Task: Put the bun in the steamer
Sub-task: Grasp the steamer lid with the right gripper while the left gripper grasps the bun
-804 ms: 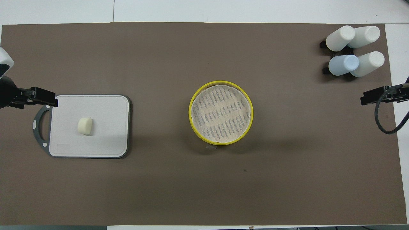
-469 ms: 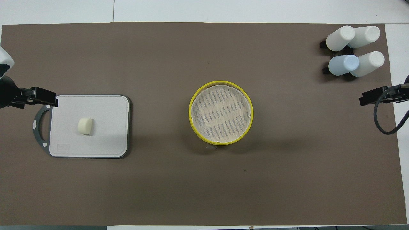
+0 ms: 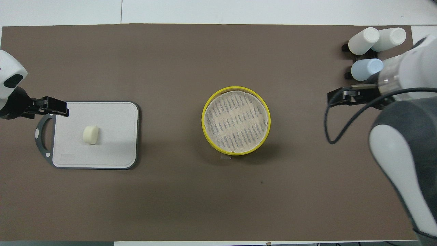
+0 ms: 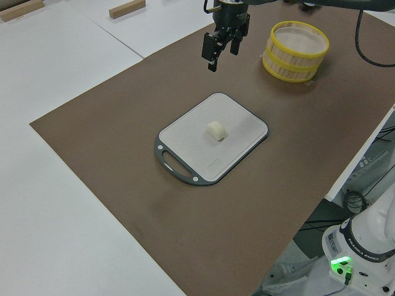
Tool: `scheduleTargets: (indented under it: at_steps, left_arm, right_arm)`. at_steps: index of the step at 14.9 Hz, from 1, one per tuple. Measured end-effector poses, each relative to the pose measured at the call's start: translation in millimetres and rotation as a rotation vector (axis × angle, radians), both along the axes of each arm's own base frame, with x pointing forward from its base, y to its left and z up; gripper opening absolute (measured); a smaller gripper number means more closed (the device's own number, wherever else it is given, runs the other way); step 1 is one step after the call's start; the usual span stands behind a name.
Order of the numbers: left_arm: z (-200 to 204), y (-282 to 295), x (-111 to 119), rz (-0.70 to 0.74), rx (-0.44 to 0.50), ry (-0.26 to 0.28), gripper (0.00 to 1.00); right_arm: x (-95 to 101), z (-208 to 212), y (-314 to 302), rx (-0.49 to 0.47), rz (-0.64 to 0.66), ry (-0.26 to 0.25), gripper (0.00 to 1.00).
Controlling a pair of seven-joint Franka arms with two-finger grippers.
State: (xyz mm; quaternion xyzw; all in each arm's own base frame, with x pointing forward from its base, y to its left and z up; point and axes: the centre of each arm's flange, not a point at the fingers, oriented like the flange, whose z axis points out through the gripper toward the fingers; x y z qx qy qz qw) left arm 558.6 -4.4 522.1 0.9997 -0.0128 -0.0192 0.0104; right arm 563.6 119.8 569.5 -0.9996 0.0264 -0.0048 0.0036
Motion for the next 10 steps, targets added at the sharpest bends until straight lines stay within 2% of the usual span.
scheduleTargets:
  at_steps: [6, 8, 10]
  left_arm:
    - [-103.6, 13.6, -15.7, -0.015, 0.001, -0.009, 1.0]
    - [-128.2, 23.1, -22.1, -0.018, 0.002, -0.019, 1.0]
    - [-149.5, 23.9, -25.8, -0.02, 0.002, -0.001, 1.0]
  right_arm:
    - [17.5, -50.3, 175.7, 0.031, -0.123, -0.006, 0.99]
    - [15.0, -75.2, 220.6, 0.041, -0.154, -0.009, 0.99]
    - [4.9, -101.8, 258.3, 0.03, -0.174, 0.01, 0.98]
